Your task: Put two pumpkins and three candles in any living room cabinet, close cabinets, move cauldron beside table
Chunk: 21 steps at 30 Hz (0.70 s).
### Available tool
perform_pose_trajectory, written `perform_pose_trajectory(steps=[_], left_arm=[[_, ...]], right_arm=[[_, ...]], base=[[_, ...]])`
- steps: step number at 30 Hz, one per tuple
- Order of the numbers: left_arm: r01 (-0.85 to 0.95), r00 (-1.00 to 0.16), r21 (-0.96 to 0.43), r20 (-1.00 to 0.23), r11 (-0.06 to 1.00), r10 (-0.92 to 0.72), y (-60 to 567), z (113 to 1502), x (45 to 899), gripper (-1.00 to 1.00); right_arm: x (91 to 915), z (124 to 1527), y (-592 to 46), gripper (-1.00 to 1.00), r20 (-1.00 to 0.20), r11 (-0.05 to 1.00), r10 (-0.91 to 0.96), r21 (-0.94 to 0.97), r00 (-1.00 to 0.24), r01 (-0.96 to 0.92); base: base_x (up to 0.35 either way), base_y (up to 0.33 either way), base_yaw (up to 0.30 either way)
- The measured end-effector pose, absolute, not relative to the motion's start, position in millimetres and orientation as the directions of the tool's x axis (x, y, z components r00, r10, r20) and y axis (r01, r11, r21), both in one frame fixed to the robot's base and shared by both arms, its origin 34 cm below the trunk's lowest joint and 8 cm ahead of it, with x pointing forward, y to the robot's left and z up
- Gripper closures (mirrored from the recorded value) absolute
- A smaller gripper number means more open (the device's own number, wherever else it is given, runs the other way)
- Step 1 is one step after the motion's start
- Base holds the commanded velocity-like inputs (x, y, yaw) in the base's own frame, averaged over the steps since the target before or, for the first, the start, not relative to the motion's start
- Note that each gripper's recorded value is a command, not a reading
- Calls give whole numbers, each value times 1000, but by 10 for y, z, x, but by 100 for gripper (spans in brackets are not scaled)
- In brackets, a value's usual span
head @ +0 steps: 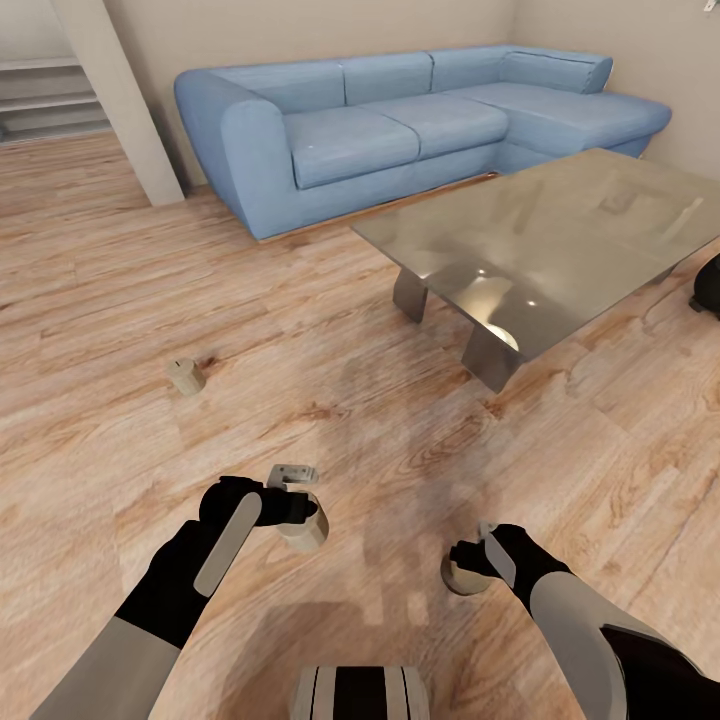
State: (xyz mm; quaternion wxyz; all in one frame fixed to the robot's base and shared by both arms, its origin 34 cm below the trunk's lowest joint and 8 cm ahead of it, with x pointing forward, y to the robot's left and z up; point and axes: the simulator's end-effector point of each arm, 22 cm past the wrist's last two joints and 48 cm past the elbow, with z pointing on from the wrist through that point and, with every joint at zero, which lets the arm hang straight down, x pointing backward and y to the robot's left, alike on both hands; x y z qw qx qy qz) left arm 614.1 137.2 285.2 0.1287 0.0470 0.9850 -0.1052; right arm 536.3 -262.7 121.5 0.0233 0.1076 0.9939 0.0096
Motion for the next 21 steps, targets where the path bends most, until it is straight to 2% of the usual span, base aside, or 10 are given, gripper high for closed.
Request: perform_pose_trajectory(steps=[21], left_arm=[[130,-946,-183,-318,975,66,1379,3183,6253,100]], right_arm=[[5609,1524,-2620,100,-109,976,219,43,-970,216]], base=[[0,0,0]])
